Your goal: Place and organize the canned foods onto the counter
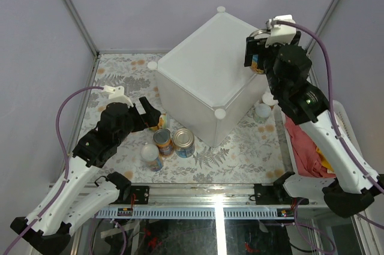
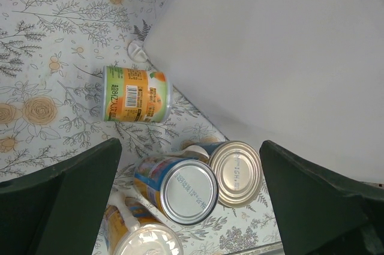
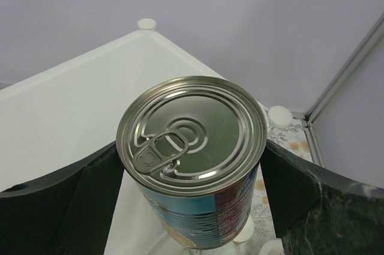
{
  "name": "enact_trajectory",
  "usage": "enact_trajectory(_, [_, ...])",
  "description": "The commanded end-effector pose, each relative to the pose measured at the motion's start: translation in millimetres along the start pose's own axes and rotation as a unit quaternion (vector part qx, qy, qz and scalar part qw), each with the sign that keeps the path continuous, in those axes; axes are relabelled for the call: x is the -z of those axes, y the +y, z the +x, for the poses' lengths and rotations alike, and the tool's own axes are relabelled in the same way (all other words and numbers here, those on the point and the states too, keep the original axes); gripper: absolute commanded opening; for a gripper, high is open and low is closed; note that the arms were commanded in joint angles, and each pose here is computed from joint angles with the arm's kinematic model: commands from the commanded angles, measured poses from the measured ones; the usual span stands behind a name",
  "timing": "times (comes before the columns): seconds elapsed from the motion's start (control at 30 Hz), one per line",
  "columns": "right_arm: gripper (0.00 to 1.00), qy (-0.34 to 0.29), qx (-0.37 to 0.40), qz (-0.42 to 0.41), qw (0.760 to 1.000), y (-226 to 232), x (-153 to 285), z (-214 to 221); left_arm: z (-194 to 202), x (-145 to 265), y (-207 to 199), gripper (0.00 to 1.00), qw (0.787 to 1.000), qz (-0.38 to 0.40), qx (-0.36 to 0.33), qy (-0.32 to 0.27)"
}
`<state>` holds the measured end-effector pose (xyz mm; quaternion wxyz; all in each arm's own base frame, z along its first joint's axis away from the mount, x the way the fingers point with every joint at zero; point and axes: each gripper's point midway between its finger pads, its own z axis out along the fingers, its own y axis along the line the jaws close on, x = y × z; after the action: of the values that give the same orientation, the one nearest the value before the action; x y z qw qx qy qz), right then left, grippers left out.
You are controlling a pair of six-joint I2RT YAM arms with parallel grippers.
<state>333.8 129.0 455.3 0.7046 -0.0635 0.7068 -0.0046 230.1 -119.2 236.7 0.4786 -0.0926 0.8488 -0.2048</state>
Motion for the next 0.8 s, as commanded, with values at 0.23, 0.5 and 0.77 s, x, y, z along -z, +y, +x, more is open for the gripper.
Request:
enact_trajectory(0.23, [0.00,-0.170,-0.118,-0.014,0.978,-33.2,-73.4,-111.2,-12.9,3.0,-4.6,1.00,0.999,0.013,-0.022,-0.022])
enact_trajectory(0.5, [0.00,-0.183,-0.142,-0.032,0.972,-46.6,-141.4,-121.4,-11.9,1.3,-7.0,1.00,0.999,0.018,-0.027,-0.018])
enact_trajectory(0.77, [0.00,-0.183,-0.137,-0.067,0.971,-24.6,-209.0,-115.2,-12.2,-7.4,-9.2,1.00,1.000,0.015,-0.022,-0.016])
